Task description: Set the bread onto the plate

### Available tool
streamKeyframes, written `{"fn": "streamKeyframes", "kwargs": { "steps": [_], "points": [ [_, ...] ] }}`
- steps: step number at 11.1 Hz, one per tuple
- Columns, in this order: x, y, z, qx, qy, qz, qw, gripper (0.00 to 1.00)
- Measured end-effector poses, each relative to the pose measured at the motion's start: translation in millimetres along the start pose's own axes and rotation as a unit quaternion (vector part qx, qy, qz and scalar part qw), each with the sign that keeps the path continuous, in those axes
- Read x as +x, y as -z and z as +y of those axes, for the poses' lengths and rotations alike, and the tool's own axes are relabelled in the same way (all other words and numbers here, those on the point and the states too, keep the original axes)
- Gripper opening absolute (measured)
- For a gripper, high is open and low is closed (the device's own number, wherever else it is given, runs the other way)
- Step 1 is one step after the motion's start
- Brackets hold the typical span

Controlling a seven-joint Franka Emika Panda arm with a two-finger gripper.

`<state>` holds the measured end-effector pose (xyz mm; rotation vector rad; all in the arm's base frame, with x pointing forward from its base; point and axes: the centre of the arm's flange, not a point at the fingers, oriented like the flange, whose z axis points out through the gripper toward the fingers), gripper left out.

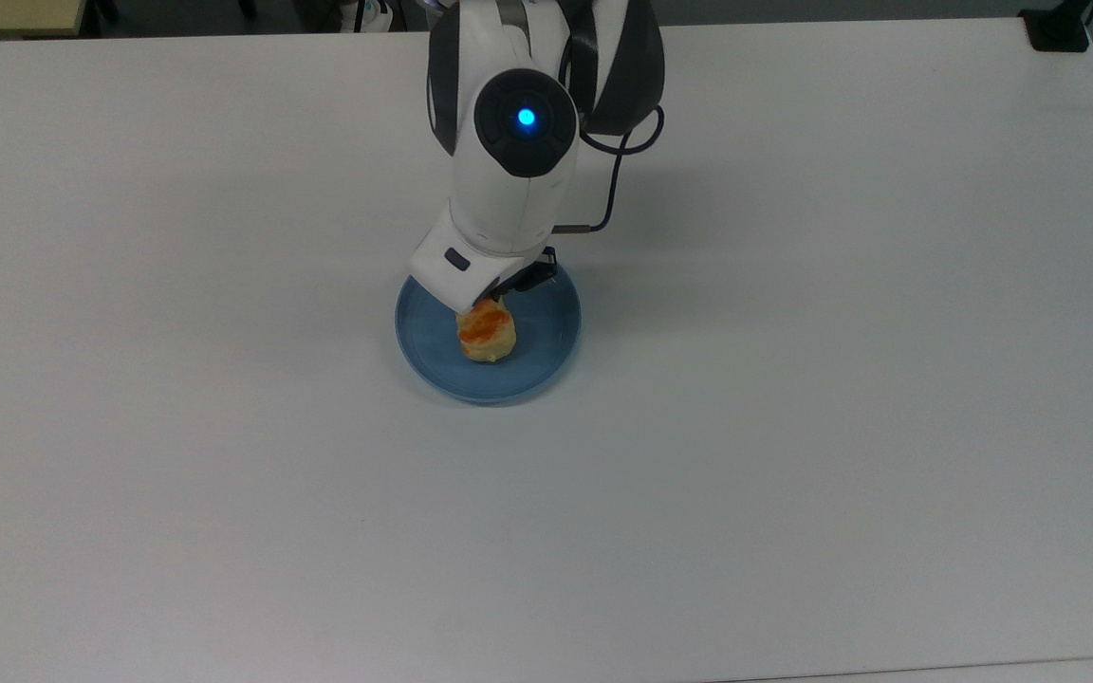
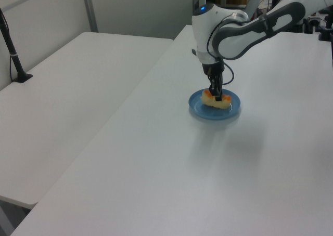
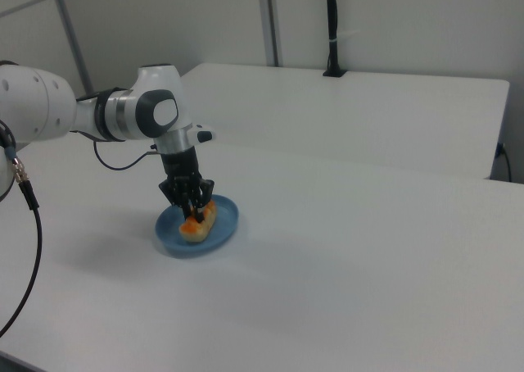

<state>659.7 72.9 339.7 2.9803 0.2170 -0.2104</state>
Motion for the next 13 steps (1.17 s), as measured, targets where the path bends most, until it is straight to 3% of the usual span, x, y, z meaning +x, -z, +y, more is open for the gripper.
{"fn": "streamKeyframes", "kwargs": {
  "steps": [3, 5, 7, 9, 11, 13],
  "points": [
    [3, 11, 0, 0.001, -0.007, 0.011, 0.9999, 0.74],
    [-1, 53, 10, 0.004, -0.043, 0.044, 0.9981, 1.0],
    [-36, 131, 34, 0.013, -0.096, 0.063, 0.9933, 1.0],
    [-94, 201, 76, 0.022, -0.131, 0.068, 0.9888, 1.0],
    [-134, 230, 112, 0.034, -0.163, 0.071, 0.9835, 1.0],
    [-145, 231, 131, 0.038, -0.18, 0.072, 0.9802, 1.0]
  ]
}}
